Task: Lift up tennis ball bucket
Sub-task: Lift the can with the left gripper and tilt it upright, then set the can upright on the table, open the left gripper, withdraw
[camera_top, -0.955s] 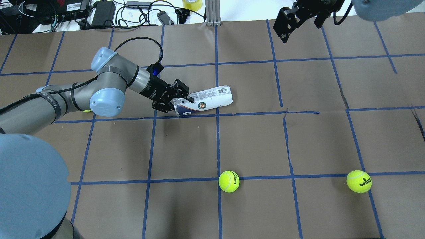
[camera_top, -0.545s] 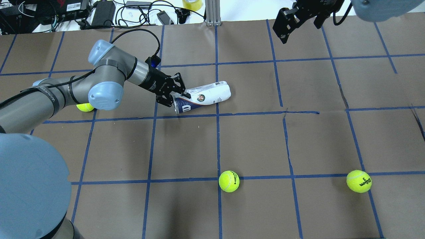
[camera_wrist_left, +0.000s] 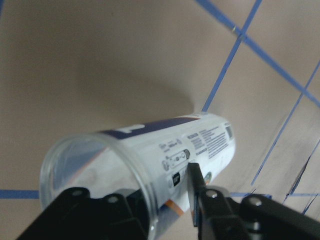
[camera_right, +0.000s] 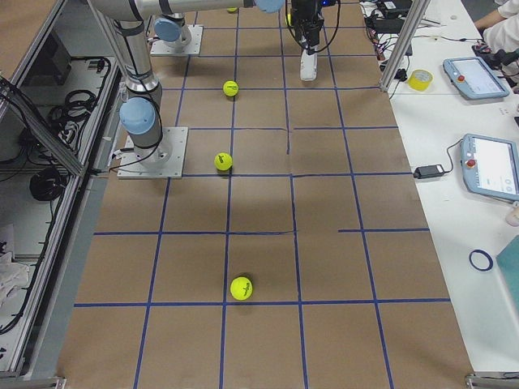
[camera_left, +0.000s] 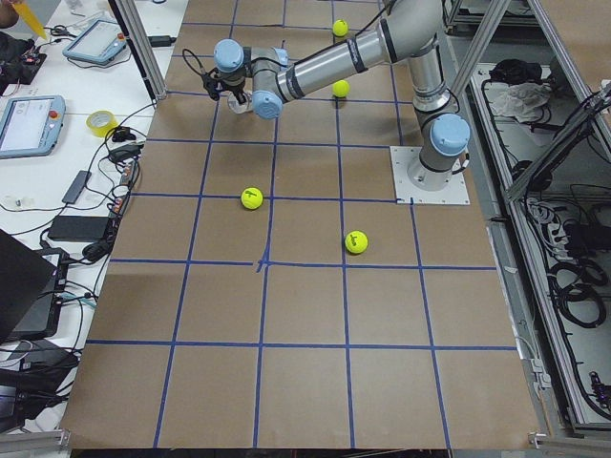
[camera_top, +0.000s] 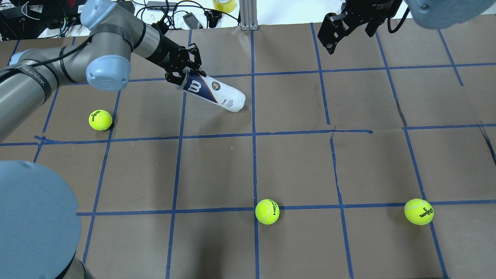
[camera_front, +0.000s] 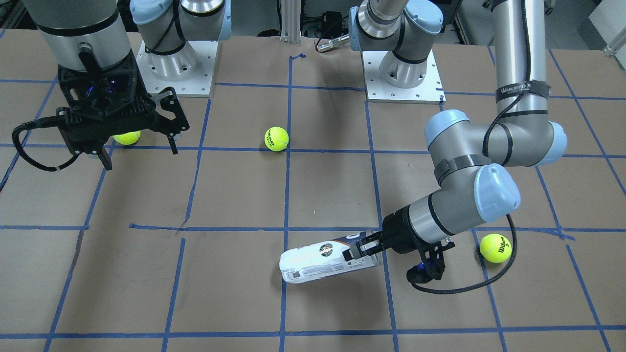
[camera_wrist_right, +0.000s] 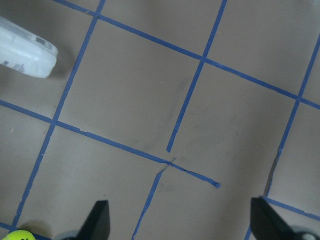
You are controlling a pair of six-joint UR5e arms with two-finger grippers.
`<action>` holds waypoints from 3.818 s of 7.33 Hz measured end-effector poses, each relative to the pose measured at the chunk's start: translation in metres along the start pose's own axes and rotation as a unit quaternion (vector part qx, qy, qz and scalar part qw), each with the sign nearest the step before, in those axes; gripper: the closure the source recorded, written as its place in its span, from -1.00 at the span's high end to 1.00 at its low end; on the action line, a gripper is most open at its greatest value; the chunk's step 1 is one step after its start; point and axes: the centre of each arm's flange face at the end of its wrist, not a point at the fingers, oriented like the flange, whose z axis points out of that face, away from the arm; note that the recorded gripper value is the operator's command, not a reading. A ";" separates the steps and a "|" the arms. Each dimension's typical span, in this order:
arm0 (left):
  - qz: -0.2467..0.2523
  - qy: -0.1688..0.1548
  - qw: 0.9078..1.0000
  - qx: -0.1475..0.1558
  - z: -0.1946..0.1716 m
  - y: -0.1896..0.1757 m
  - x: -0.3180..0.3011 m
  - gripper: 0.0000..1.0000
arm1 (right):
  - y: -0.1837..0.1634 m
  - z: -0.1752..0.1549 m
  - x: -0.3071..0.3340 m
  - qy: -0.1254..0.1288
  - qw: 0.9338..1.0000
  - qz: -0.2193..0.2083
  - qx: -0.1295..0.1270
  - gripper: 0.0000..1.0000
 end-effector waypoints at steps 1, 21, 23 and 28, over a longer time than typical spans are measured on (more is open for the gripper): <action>0.020 -0.027 0.999 0.030 -0.020 -0.006 0.017 -1.00 | 0.000 0.001 0.000 0.000 1.000 0.000 -0.001 1.00; 0.282 -0.205 0.934 0.083 -0.064 0.129 0.131 1.00 | 0.000 0.002 -0.001 -0.001 1.000 -0.001 -0.002 1.00; 0.252 -0.220 0.940 0.068 -0.124 0.134 0.112 1.00 | 0.000 0.002 -0.001 -0.001 1.000 -0.002 -0.002 1.00; 0.197 -0.245 0.948 0.043 -0.187 0.103 0.000 1.00 | 0.000 0.001 -0.001 -0.001 1.000 -0.002 -0.001 1.00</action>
